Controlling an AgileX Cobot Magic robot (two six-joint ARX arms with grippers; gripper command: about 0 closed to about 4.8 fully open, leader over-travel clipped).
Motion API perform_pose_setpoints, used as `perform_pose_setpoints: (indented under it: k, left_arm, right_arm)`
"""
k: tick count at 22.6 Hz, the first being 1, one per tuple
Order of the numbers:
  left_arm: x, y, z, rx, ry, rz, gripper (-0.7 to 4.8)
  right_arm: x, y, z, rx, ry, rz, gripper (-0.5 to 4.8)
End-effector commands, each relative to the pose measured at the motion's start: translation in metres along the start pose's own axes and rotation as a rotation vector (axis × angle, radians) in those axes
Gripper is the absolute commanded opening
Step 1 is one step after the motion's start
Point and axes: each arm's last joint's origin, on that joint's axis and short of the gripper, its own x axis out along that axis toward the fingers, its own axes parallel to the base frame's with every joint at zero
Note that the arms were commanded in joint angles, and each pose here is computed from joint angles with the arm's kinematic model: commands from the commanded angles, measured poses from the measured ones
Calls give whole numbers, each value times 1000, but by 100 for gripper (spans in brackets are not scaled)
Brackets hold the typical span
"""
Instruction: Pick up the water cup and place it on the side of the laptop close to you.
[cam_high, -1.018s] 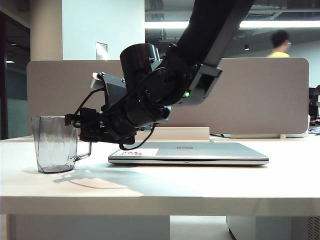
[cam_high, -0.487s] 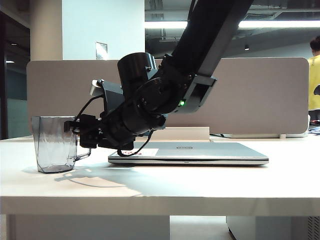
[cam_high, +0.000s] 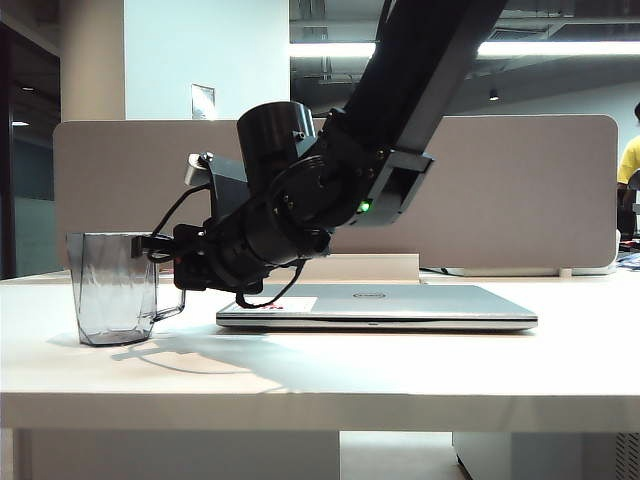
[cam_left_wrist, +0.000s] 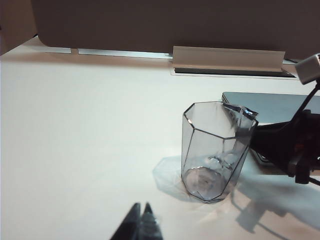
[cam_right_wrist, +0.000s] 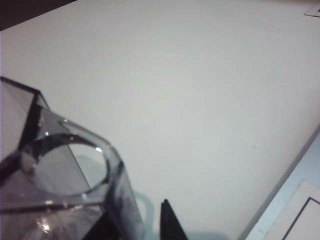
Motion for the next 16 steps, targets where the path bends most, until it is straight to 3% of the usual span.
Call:
perform_pose_setpoints:
  k: [1,3,6,10,16]
  left_arm:
    - [0,0,2,2,-14,-1,-3]
    - [0,0,2,2,-14,-1,-3]
    - [0,0,2,2,-14,-1,-3]
    - [0,0,2,2,-14,-1,-3]
    - [0,0,2,2,-14,-2,-3]
  right_arm:
    - [-1,2,9,3,-45,4,116]
    - [-1,2,10,3,-56,8,112]
    - [-1,2,10,3,-55,9,49]
    - [-1,3,10,2,-55,9,46]
    - [-4,4,18,-1,-73,9,-3]
